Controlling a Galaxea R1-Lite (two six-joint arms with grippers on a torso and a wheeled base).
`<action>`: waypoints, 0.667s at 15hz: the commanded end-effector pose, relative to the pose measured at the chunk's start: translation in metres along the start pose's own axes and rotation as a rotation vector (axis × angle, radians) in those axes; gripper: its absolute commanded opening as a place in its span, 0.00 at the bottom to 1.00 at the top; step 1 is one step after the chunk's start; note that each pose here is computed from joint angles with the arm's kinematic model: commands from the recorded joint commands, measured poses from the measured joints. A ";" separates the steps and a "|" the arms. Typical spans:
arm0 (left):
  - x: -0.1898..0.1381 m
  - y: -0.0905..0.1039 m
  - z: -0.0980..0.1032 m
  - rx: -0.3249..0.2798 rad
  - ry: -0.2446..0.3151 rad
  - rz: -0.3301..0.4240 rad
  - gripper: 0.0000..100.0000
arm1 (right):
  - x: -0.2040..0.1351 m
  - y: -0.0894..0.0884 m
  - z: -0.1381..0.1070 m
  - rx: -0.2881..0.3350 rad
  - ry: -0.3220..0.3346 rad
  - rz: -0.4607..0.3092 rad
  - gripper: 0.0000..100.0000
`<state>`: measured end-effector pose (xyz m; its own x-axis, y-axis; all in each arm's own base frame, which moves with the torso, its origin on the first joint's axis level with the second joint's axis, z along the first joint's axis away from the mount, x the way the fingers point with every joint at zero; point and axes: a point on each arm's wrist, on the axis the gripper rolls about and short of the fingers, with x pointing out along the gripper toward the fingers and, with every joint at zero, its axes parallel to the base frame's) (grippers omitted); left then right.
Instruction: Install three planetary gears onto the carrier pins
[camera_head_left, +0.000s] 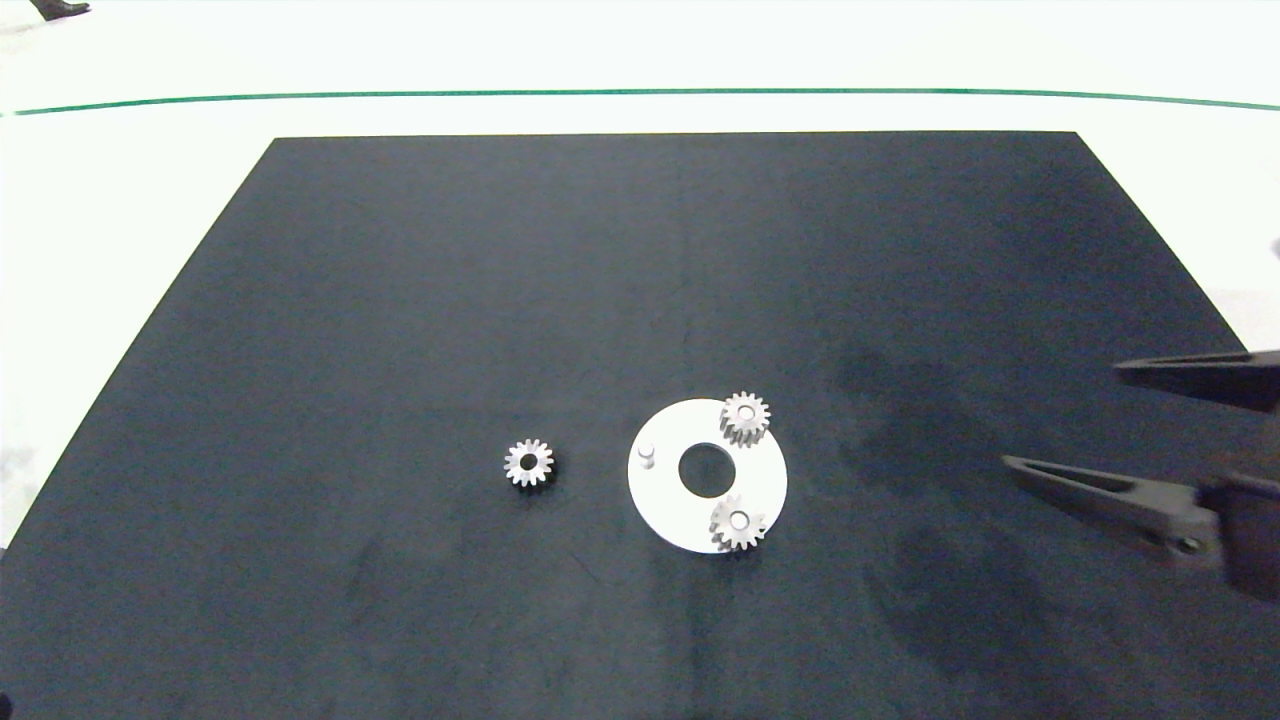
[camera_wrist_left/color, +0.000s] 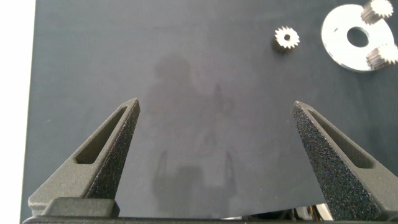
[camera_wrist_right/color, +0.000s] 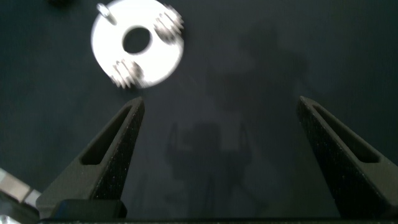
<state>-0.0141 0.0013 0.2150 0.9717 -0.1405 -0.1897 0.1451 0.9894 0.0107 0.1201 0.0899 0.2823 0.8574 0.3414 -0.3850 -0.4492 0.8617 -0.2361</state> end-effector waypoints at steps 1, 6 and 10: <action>0.041 -0.002 -0.018 0.042 0.114 -0.133 1.00 | -0.110 -0.027 -0.070 0.094 -0.069 -0.211 1.00; 0.122 -0.022 -0.023 0.276 0.119 -0.236 1.00 | -0.182 -0.007 -0.127 0.094 -0.142 -0.427 1.00; 0.153 -0.051 -0.010 0.347 0.189 -0.343 1.00 | -0.198 0.006 -0.146 0.113 -0.165 -0.496 1.00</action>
<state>0.1025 -0.0488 0.1793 0.8598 -0.3870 -0.3330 0.4713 0.8524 0.2263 -0.0725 -0.0257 0.2338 0.9859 -0.0443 -0.1616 -0.0003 0.9639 -0.2662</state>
